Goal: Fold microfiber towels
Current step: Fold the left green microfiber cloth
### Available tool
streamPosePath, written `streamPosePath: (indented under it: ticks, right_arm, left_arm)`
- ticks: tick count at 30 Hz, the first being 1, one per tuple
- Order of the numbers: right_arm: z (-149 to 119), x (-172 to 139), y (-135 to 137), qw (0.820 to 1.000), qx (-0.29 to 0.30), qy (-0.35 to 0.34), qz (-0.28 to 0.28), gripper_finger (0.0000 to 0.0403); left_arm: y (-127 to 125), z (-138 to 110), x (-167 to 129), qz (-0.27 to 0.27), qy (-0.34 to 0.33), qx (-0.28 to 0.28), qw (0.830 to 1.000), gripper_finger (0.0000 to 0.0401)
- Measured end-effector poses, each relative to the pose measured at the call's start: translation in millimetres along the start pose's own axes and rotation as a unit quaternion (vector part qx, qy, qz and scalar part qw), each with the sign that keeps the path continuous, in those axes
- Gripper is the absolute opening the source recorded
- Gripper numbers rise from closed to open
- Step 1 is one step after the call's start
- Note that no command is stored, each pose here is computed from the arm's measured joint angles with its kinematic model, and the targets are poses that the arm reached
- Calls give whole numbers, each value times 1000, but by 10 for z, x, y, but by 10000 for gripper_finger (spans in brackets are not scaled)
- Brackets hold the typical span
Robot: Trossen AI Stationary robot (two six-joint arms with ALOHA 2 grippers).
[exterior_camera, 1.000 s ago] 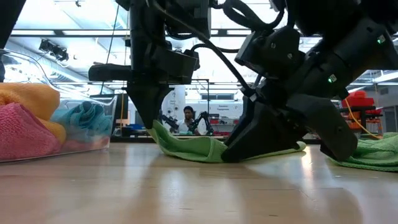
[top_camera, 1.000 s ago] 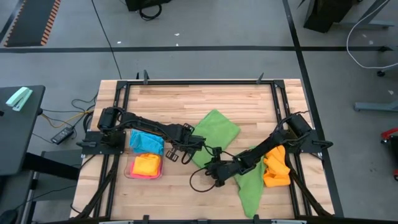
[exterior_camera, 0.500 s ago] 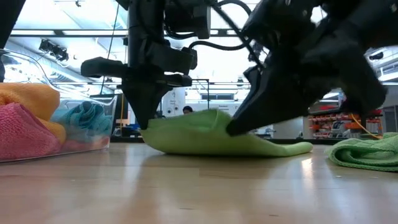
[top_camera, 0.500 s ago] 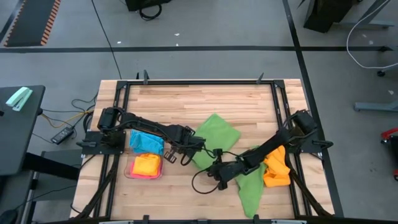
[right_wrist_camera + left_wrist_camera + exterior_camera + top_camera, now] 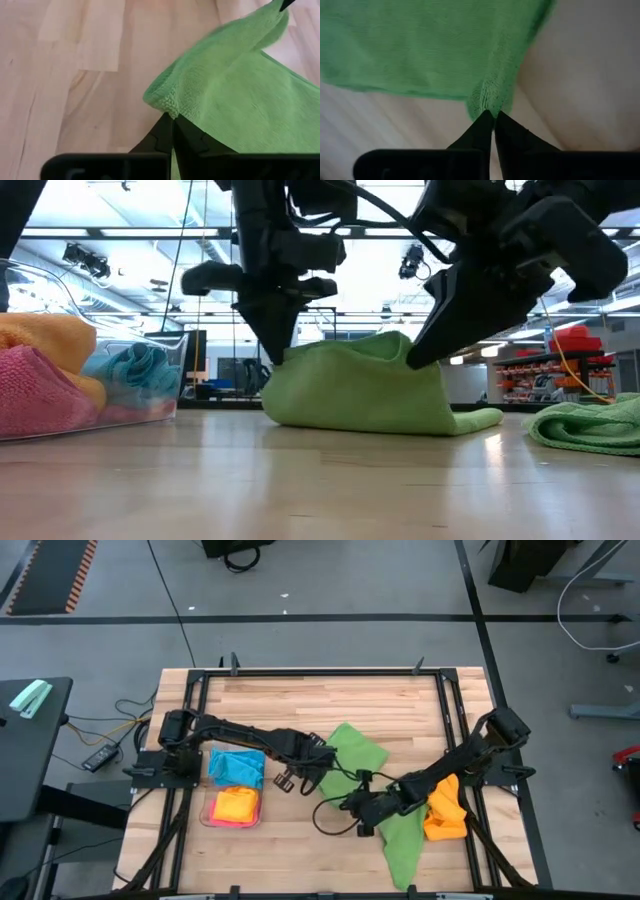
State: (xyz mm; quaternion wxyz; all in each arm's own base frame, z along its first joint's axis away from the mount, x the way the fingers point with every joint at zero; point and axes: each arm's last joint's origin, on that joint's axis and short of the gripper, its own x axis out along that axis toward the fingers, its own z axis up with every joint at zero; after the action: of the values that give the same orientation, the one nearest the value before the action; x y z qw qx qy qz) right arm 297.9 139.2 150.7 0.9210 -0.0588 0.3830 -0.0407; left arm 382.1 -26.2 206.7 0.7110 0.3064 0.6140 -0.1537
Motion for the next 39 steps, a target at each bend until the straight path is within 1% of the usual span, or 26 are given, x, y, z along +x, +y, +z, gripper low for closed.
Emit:
streamPosePath:
  ticks: [3,9,16,20,22,25,32,35,39]
  right_arm:
    - [6,-54,-31,1000,9,4,-12,14]
    - [-36,-74,-57,999,11,28,-22,15]
    - [-89,-78,-76,998,14,54,-32,15]
    - [-118,-73,-114,996,20,70,-43,15]
    - [-133,-67,-141,995,23,80,-49,15]
    - [-158,-64,-172,993,28,95,-58,15]
    - [-183,-59,-219,991,34,112,-68,15]
    - [-194,-58,-237,990,33,119,-72,15]
    - [-213,-62,-250,988,28,129,-76,15]
  left_arm:
    - [81,-20,12,19,-4,-6,1000,28]
    - [213,-40,29,40,-26,-27,999,10]
    - [270,-4,82,54,-43,-30,997,23]
    - [322,4,167,62,-50,-33,996,17]
    - [324,-23,202,58,-38,-33,997,11]
    - [370,-7,228,70,-48,-37,996,9]
    - [432,-27,235,79,-57,-44,994,27]
    - [449,-34,250,80,-57,-46,994,19]
    - [442,-26,351,72,-47,-40,995,9]
